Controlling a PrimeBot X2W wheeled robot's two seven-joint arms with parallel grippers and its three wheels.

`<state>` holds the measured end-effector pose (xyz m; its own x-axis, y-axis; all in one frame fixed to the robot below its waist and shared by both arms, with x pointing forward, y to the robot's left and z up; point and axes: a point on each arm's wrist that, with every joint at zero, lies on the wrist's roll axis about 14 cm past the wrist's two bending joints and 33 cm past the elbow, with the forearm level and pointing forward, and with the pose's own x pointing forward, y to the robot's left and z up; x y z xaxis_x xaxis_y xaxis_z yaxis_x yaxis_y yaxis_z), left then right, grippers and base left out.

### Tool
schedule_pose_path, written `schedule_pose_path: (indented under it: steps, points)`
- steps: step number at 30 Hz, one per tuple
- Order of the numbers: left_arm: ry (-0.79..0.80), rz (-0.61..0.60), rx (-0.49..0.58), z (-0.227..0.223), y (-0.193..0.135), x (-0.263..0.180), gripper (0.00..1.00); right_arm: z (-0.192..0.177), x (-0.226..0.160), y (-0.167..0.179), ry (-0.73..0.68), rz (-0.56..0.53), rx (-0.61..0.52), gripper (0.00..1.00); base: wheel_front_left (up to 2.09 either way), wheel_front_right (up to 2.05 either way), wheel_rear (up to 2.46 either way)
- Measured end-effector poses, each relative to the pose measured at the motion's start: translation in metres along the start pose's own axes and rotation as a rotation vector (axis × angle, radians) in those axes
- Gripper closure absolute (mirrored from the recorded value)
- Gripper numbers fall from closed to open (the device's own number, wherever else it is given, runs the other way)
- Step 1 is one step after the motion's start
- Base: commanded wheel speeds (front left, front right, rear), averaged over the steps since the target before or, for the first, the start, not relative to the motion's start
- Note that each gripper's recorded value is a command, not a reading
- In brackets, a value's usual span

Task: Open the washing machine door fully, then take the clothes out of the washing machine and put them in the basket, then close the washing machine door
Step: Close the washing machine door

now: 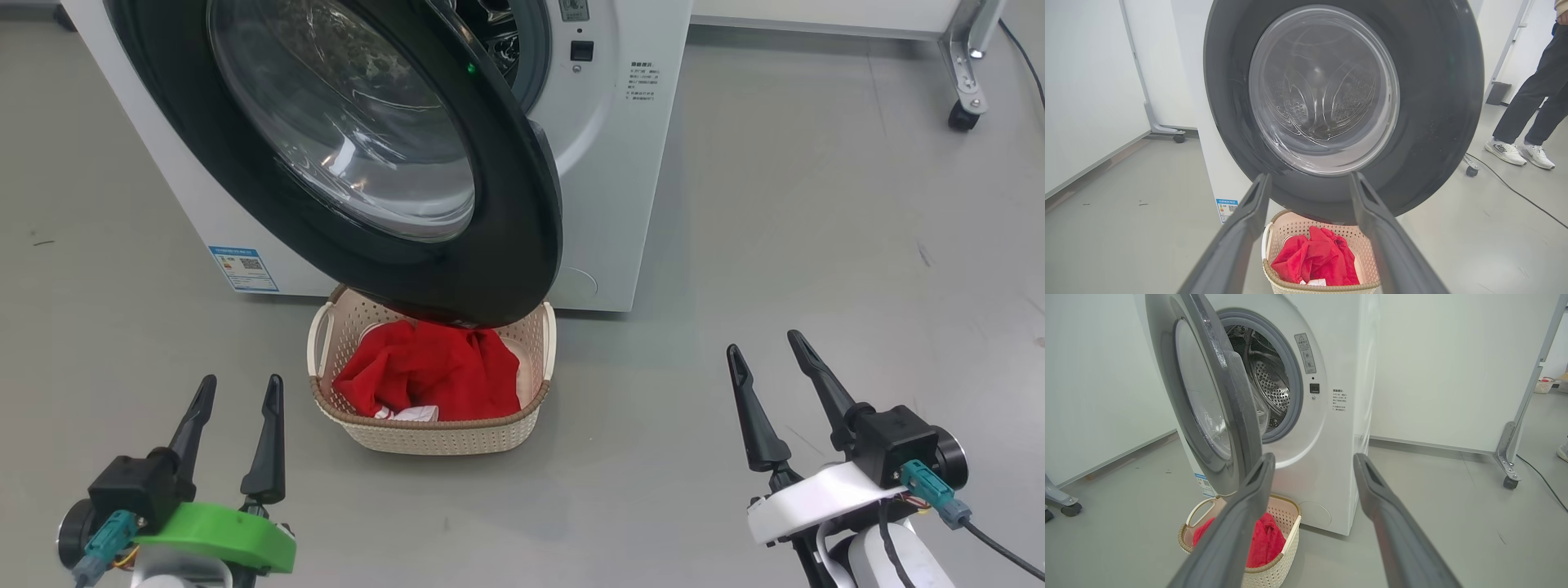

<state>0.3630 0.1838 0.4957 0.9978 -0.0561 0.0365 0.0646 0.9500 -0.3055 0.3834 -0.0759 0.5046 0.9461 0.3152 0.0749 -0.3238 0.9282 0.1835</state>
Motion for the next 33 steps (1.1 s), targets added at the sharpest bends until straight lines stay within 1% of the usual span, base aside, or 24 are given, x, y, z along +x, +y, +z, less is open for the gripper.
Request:
schedule_pose_path:
  steps: [3, 4, 5, 8, 14, 18, 26, 33]
  points:
    - [0.005, -0.001, 0.007, -0.002, 0.000, -0.001, 0.00, -0.001, 0.000, 0.001, 0.003, 0.004, -0.002, 0.00, 0.00, 0.00, 0.00]
    - [0.005, 0.000, 0.007, -0.002, 0.000, -0.001, 0.00, -0.002, 0.000, 0.003, 0.006, 0.017, -0.009, 0.31, 0.00, 0.00, 0.00]
    - [0.006, -0.003, 0.005, -0.003, -0.001, -0.001, 0.00, -0.002, 0.000, 0.005, 0.009, 0.034, -0.027, 1.00, 0.00, 0.00, 0.00]
    - [0.010, -0.007, 0.001, -0.005, -0.003, -0.002, 0.00, 0.000, 0.002, 0.012, 0.005, 0.082, -0.068, 1.00, 0.00, 0.00, 0.00]
    - [0.020, 0.008, -0.014, -0.009, -0.001, -0.002, 0.00, 0.001, 0.015, 0.028, -0.011, 0.146, -0.060, 1.00, 0.00, 0.00, 0.00]
    - [0.034, 0.014, -0.013, -0.014, 0.001, -0.001, 0.00, 0.001, 0.027, 0.044, -0.018, 0.220, -0.076, 1.00, 0.00, 0.00, 0.00]
    - [0.048, 0.027, -0.024, -0.021, 0.002, 0.005, 0.00, 0.004, 0.057, 0.076, -0.053, 0.371, -0.129, 1.00, 0.00, 0.00, 0.00]
    - [0.052, 0.067, -0.030, -0.023, 0.011, 0.010, 0.00, -0.009, 0.088, 0.092, -0.036, 0.470, -0.162, 1.00, 0.00, 0.00, 0.00]
